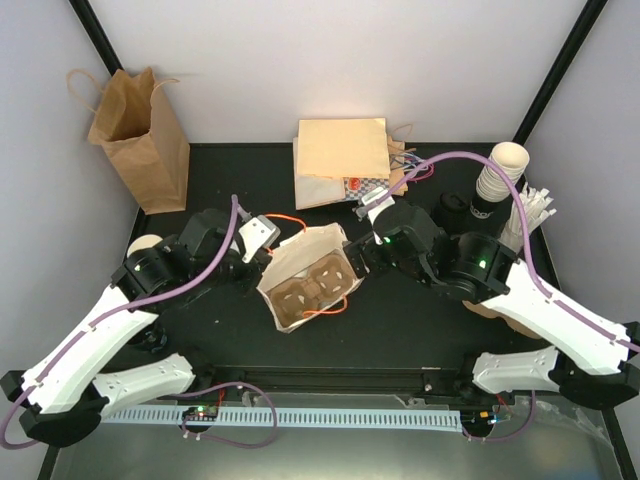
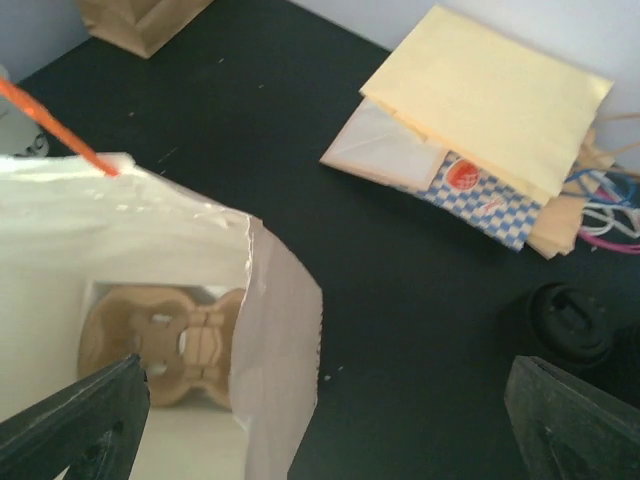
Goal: Pack the takeout coffee
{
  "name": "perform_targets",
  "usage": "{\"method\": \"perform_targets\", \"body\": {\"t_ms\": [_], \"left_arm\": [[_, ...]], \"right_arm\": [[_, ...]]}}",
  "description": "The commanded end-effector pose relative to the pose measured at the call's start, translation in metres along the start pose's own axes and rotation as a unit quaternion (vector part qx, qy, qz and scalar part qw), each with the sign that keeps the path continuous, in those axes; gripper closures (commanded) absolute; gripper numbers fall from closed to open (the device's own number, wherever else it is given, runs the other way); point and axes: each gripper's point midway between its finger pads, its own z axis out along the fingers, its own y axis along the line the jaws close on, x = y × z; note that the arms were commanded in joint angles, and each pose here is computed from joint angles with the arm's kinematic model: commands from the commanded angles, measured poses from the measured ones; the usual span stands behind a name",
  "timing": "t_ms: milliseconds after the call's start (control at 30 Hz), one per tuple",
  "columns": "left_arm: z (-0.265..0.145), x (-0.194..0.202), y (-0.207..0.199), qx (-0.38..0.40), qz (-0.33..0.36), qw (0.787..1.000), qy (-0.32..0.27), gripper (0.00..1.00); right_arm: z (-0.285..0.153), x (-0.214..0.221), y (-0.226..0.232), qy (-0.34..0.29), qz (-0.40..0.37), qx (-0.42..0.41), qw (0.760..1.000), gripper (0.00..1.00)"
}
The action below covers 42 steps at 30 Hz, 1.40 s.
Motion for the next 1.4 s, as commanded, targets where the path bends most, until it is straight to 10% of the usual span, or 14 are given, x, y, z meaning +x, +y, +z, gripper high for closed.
{"method": "perform_targets", "body": {"t_ms": [0, 967, 1367], "left_arm": [[-0.018, -0.030, 0.010, -0.040, 0.082, 0.994, -0.061, 0.98], [0.001, -0.007, -0.035, -0.028, 0.261, 0.953, -0.153, 0.98], [0.005, -0.001, -0.030, -0.052, 0.230, 0.963, -0.128, 0.99]], "right_arm": [[-0.008, 0.023, 0.012, 0.030, 0.022, -0.057, 0.998, 0.00], [0.050, 0.169, 0.060, 0.140, 0.037, -0.107, 0.984, 0.03], [0.033, 0.161, 0.057, 0.111, 0.044, -0.105, 0.987, 0.00]]}}
